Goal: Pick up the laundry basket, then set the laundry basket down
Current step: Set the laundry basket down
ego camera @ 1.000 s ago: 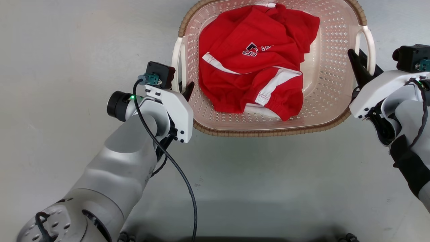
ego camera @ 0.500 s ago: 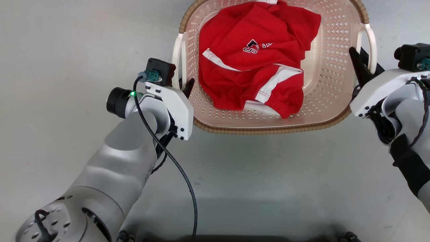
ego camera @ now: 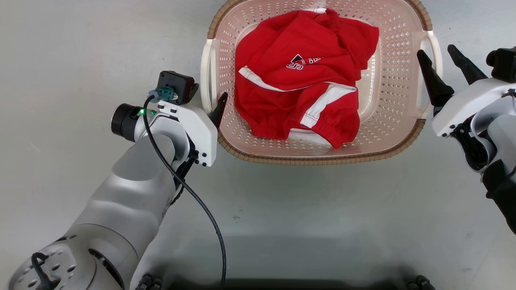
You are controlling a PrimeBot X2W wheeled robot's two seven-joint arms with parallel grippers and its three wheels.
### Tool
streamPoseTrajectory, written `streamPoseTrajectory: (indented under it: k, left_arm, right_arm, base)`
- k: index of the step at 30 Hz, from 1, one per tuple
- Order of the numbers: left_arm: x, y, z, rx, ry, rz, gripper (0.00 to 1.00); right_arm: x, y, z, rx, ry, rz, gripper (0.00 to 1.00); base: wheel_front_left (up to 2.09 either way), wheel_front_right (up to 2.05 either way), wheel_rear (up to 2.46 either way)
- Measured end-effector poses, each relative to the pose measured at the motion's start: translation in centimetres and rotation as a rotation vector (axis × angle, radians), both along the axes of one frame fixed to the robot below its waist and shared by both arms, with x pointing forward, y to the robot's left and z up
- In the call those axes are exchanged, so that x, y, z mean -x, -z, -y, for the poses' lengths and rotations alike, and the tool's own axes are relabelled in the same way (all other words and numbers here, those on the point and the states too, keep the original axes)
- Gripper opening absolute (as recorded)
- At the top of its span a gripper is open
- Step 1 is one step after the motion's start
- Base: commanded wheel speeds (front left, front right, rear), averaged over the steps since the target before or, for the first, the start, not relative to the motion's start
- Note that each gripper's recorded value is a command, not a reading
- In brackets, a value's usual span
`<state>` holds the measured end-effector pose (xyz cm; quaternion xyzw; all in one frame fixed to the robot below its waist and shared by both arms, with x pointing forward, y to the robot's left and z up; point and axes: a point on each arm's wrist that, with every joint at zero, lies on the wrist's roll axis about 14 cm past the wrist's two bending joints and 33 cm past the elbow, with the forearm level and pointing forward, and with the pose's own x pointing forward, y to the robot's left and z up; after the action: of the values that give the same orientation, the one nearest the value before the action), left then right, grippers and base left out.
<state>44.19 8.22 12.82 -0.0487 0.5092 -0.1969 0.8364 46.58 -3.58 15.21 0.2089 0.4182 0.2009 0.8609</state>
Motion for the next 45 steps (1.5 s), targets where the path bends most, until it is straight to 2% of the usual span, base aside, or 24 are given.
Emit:
streamPoseTrajectory:
  k: [45]
  left_arm:
    - [-1.3, -1.3, -1.4, -0.016, -0.025, 0.064, 1.0]
  right_arm:
    - [-0.4, -2.1, -0.5, -0.032, -0.038, 0.035, 1.0]
  base:
    - [0.0, 0.0, 0.0]
